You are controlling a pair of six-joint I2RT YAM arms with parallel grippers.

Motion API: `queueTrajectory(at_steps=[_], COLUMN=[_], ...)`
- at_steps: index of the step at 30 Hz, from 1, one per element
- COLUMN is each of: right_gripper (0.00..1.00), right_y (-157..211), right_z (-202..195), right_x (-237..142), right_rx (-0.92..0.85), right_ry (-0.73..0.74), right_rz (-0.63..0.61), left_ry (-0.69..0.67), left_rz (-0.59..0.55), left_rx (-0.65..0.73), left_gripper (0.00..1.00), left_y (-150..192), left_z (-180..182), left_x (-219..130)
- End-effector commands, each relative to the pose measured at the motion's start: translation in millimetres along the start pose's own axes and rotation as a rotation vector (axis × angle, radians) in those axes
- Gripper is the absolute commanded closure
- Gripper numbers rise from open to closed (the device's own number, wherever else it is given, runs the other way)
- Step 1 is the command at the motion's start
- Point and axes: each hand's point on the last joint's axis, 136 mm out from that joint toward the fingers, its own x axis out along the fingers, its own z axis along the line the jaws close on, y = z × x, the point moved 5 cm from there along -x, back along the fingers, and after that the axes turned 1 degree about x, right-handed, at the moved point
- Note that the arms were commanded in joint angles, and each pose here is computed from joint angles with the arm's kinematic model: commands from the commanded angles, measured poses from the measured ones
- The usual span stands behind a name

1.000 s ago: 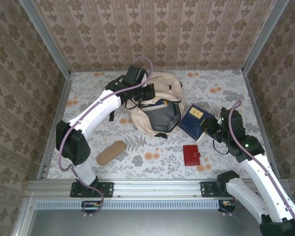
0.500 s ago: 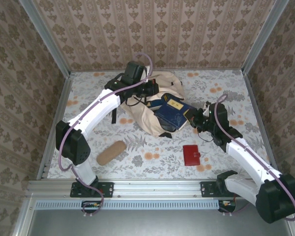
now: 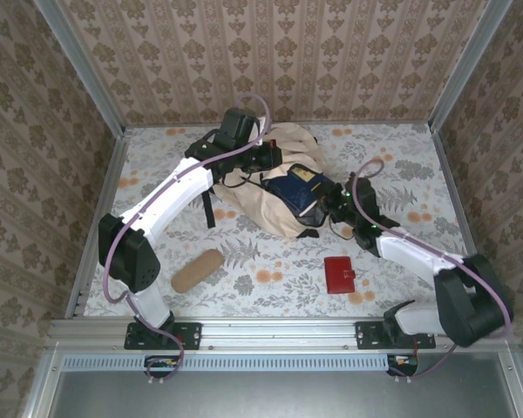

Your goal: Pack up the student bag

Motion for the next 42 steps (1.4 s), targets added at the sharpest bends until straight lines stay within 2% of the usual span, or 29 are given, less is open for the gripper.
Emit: queueTrajectory(at_steps=[1, 8, 19, 20, 22, 23, 24, 27, 32, 40, 41, 42], right_gripper=[0.89, 0.88, 0.83, 0.80, 0.60, 0.44, 0.35, 0.26, 0.24, 0.32, 0.32, 0.32], right_y=[-11, -1, 3, 5, 10, 11, 13, 12, 10, 17, 18, 17], right_z=[35, 17, 5, 6, 6, 2, 2, -2, -22, -61, -64, -66], right_x=[19, 74, 141, 146, 149, 146, 140, 118, 75, 19, 10, 0], right_rx=[0.023, 0.049, 0.107, 0.115, 0.122, 0.135, 0.125, 0.100, 0.071, -0.006, -0.028, -0.053], right_ry=[-0.123, -0.070, -0.083, -0.084, -0.079, -0.054, -0.046, 0.000, 0.098, 0.265, 0.290, 0.309], right_rz=[-0.147, -0.138, -0.152, -0.140, -0.098, -0.090, -0.084, -0.081, -0.065, 0.016, 0.021, 0.019], left_ry=[0.072, 0.053, 0.029, 0.027, 0.020, 0.016, 0.013, 0.004, -0.016, -0.035, -0.028, -0.027], left_rz=[-0.043, -0.033, 0.017, 0.018, 0.026, 0.026, 0.026, 0.025, 0.013, 0.045, 0.059, 0.076], left_rx=[0.000, -0.025, -0.072, -0.075, -0.085, -0.094, -0.099, -0.110, -0.117, -0.131, -0.131, -0.130], left_gripper=[1.00, 1.00, 1.00, 1.00, 1.00, 1.00, 1.00, 1.00, 1.00, 1.00, 0.96, 0.88], left_y=[-10, -8, 2, 2, 4, 5, 5, 5, 1, 12, 15, 20], left_z=[-14, -6, 11, 12, 16, 18, 20, 27, 36, 50, 51, 53], left_x=[-10, -12, -1, -2, -1, -1, -2, -4, -7, 0, 1, 3])
